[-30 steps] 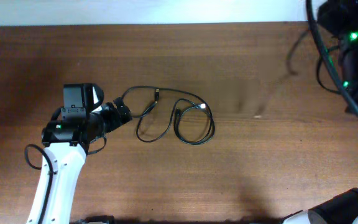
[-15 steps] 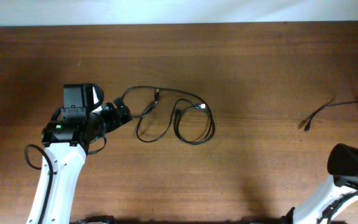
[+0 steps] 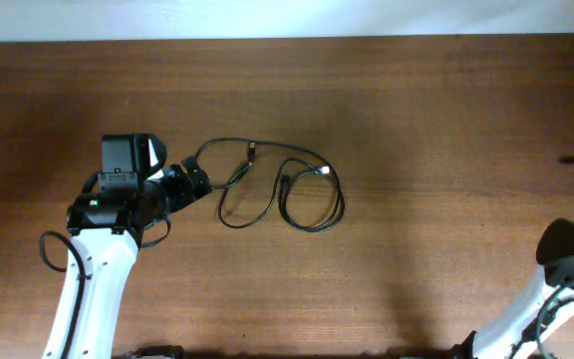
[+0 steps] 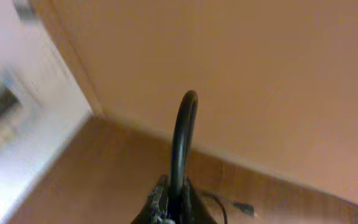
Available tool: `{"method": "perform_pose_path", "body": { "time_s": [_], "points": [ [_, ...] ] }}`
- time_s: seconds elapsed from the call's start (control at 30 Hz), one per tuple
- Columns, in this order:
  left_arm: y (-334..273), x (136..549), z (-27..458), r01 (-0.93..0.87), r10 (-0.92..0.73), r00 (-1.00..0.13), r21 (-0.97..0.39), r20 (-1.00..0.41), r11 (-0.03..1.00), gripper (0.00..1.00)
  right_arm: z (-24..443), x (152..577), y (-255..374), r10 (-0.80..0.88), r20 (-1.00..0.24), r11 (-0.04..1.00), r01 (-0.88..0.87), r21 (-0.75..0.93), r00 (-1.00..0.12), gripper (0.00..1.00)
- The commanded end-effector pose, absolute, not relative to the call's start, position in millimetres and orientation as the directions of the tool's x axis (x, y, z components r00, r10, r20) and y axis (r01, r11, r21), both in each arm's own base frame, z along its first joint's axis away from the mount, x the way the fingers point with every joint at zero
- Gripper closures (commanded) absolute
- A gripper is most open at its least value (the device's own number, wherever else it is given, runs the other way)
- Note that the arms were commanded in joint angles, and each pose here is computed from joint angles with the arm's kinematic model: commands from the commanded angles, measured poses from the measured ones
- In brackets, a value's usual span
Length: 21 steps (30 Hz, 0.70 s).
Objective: Untangle cables
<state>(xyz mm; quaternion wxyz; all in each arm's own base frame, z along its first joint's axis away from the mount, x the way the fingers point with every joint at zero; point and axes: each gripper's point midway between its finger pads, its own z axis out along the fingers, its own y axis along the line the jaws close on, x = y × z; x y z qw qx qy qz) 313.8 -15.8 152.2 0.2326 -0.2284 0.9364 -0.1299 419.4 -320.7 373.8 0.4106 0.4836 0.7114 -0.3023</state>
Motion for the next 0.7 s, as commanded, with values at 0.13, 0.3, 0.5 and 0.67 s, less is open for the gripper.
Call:
{"method": "perform_pose_path", "body": {
  "time_s": [0.13,0.3,0.5,0.67],
  "points": [
    [-17,315,154,-0.349,-0.472,-0.794,-0.349,-0.383,0.870,0.01,219,431,-318,0.586,-0.658,0.417,0.872,-0.257,-0.474,0.96],
    [-17,315,154,-0.349,-0.472,-0.794,-0.349,-0.383,0.870,0.01,127,429,-295,0.657,-0.508,0.512,0.824,-0.243,-0.558,0.95],
    [-17,315,154,-0.349,-0.472,-0.794,-0.349,-0.383,0.870,0.01,114,431,-282,0.679,-0.457,0.554,0.809,-0.195,-0.575,0.01],
    [-17,315,153,-0.350,-0.473,-0.794,-0.349,-0.382,0.869,0.01,148,444,-257,0.650,-0.439,0.668,0.742,-0.058,-0.620,0.01]
  ]
}}
